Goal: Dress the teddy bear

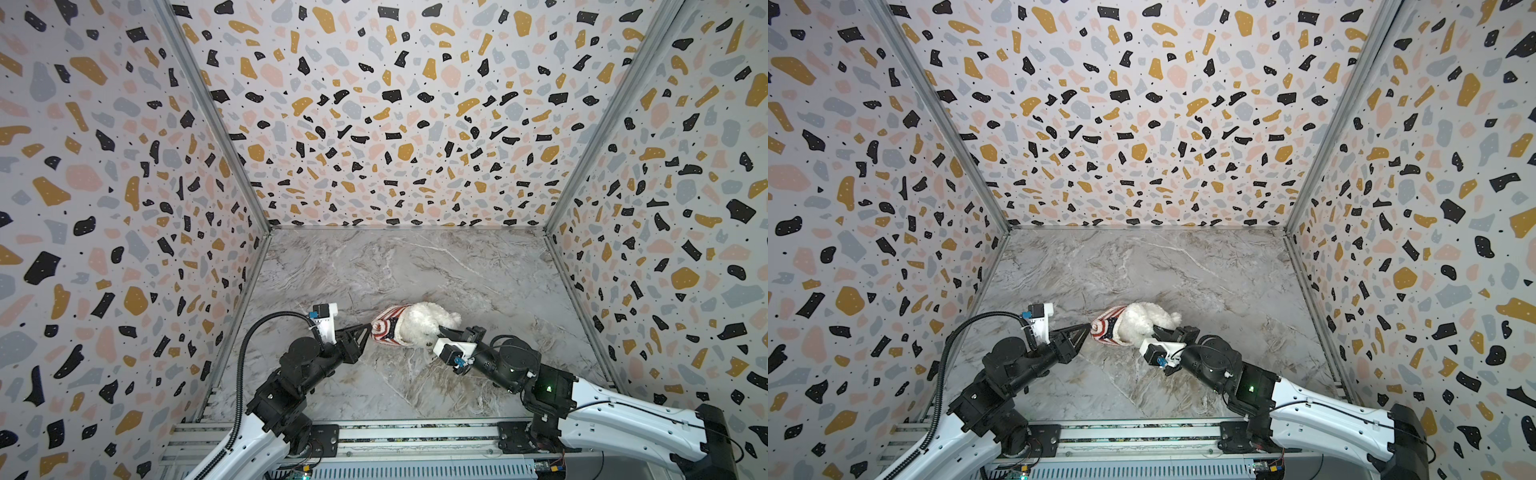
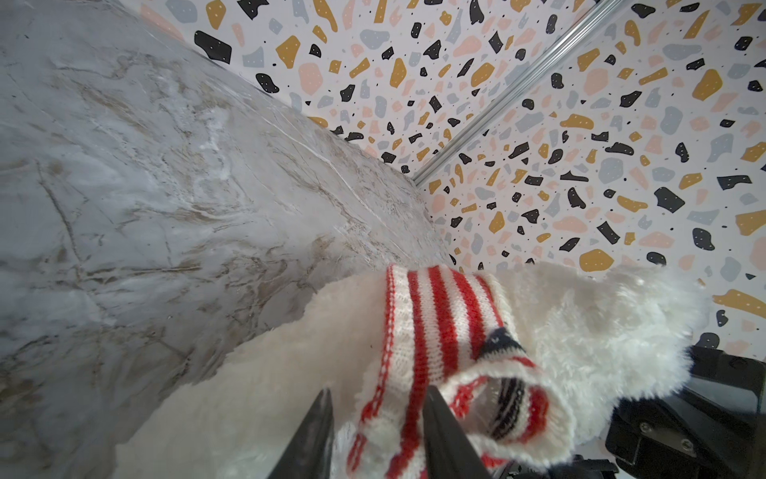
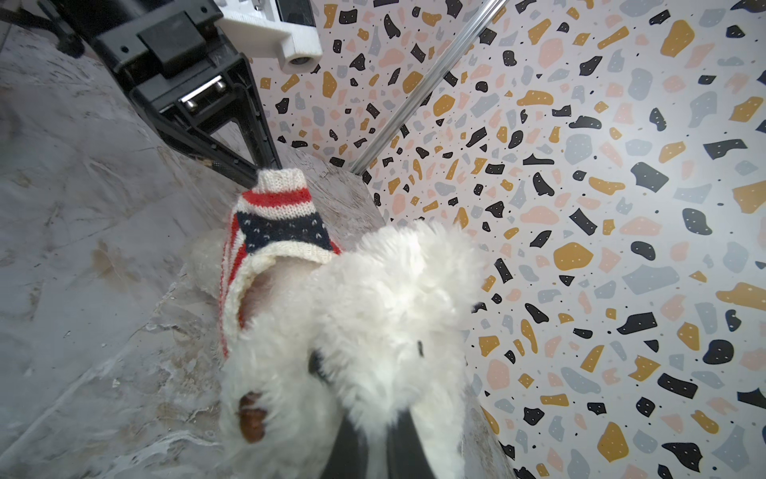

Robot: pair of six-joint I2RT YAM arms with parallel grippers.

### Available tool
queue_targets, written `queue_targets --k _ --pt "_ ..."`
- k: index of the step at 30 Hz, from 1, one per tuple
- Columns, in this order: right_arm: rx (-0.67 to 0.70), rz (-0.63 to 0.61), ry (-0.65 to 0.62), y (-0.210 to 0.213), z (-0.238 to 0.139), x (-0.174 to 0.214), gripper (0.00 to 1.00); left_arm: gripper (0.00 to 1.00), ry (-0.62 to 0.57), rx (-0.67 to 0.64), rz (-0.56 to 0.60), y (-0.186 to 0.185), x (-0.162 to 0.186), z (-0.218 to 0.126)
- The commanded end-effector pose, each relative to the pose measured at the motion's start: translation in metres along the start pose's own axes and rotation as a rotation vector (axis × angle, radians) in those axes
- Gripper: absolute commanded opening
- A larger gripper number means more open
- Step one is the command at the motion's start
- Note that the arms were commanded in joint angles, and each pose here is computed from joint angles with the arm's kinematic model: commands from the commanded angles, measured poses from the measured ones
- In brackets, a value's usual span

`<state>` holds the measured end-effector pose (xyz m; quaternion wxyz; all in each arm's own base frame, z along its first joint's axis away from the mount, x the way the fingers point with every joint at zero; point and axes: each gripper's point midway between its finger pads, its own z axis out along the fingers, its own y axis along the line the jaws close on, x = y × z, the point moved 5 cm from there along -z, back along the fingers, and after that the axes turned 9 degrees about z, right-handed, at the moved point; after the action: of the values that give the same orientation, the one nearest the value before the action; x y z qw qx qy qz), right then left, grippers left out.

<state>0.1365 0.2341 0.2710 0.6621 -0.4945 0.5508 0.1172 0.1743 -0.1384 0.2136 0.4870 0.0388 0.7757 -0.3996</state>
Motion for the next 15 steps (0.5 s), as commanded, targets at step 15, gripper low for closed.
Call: queue_targets --k 15 --pt "0.036 0.026 -0.026 -0.008 -0.005 -0.007 0.00 0.36 -0.007 0.030 0.008 -0.001 0.002 -0.001"
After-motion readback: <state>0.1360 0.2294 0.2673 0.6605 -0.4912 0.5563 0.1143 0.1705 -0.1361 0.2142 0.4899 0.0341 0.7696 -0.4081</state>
